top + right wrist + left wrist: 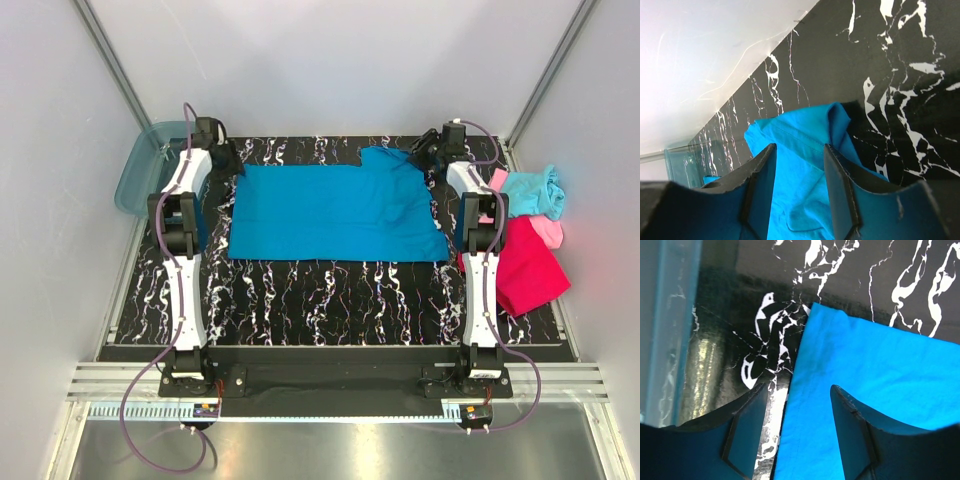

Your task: Fold and stack the t-shirts

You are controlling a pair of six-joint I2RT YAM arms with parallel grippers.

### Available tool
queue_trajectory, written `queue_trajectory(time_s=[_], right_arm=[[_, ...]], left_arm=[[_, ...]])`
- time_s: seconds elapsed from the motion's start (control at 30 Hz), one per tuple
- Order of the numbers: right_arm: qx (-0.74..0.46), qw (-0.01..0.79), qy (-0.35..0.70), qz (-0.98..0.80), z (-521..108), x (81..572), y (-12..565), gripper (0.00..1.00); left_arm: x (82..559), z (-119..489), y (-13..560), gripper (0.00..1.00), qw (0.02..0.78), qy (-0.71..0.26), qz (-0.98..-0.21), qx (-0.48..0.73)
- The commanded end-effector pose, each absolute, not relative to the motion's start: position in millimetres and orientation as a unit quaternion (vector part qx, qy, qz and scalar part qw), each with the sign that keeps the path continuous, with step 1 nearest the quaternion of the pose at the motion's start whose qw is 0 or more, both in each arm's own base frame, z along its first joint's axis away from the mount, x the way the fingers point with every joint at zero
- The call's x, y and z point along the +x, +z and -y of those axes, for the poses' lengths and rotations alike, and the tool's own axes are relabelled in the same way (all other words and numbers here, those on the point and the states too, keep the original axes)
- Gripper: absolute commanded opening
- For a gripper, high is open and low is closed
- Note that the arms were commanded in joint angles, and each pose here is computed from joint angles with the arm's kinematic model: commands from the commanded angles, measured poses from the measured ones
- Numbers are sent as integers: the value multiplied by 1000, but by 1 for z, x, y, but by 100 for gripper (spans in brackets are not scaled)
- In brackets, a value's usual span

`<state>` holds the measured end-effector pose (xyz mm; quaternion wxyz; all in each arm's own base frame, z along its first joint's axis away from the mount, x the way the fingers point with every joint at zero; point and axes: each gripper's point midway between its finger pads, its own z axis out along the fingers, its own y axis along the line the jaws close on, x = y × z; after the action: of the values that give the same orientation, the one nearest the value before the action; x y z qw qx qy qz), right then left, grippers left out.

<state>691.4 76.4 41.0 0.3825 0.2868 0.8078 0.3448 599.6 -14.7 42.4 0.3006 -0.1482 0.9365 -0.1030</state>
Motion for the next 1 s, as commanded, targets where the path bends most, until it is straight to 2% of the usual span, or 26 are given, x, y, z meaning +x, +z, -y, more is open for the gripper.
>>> queue_trajectory(time_s=[0.0, 0.17, 0.53, 0.97], right_arm=[[274, 413, 357, -792, -73, 692, 90, 50], [274, 418, 363, -787, -72, 692, 93, 50], [276, 417, 372, -782, -69, 691, 95, 49], [267, 440, 379, -769, -65, 702, 104, 47]], left_arm=[[603, 19, 47, 59, 298, -120, -936, -140], [604, 36, 41, 58, 283, -175, -932, -142], [611, 49, 40, 56, 284, -231, -918, -154], [614, 39, 39, 55, 303, -240, -907, -169]])
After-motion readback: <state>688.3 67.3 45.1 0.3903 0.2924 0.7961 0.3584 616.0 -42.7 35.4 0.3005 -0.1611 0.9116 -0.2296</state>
